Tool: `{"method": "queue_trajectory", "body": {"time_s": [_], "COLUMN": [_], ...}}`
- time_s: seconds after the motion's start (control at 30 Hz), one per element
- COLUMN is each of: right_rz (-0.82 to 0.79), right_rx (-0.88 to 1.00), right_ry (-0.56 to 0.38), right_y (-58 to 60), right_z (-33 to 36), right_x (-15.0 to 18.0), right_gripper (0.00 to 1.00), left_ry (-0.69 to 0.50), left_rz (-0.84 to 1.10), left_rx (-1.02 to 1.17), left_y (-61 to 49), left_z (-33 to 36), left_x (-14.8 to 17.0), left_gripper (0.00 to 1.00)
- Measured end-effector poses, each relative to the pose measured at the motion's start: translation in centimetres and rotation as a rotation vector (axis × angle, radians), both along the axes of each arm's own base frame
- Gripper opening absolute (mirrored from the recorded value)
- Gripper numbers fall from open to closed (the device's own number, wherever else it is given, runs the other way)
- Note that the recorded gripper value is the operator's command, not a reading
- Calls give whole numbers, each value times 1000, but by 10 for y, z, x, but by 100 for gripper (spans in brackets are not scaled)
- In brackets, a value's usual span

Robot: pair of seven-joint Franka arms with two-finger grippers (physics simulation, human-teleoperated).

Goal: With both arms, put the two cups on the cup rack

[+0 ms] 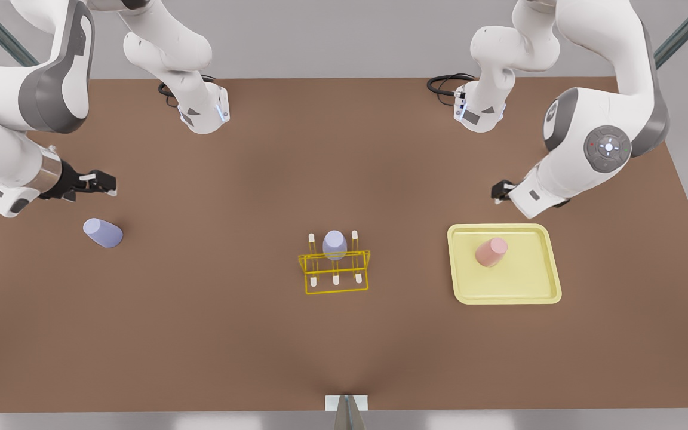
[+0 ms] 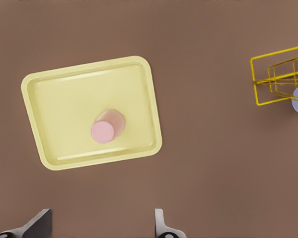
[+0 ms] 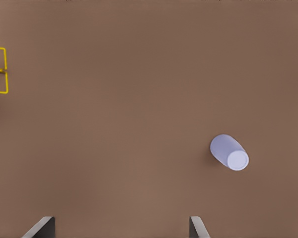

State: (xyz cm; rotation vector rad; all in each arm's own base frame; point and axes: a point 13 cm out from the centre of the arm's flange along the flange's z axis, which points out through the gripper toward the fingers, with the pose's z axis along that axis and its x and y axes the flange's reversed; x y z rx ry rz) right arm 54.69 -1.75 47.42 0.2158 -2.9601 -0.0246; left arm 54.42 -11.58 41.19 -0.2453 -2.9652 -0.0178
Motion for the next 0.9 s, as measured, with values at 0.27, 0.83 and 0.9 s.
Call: {"method": "queue_trajectory", "body": {"time_s": [0.27, 0.83, 0.9], "right_rz": [-119, -132, -111], "right_rx": [-16, -2, 0], "right_ry": [194, 9, 4], "right_y": [-107, -223, -219], "right_z": [-152, -322, -336], "right_x": [-11, -54, -60], "right_gripper": [100, 100, 100], "left_ry": [76, -83, -88], "left_rz": [66, 105, 103], "left_rx": [27, 29, 31], "left_y": [41, 69, 70], "left_z": [-167, -318, -327], "left_x": [-18, -4, -3], "left_gripper": [100, 100, 100]}}
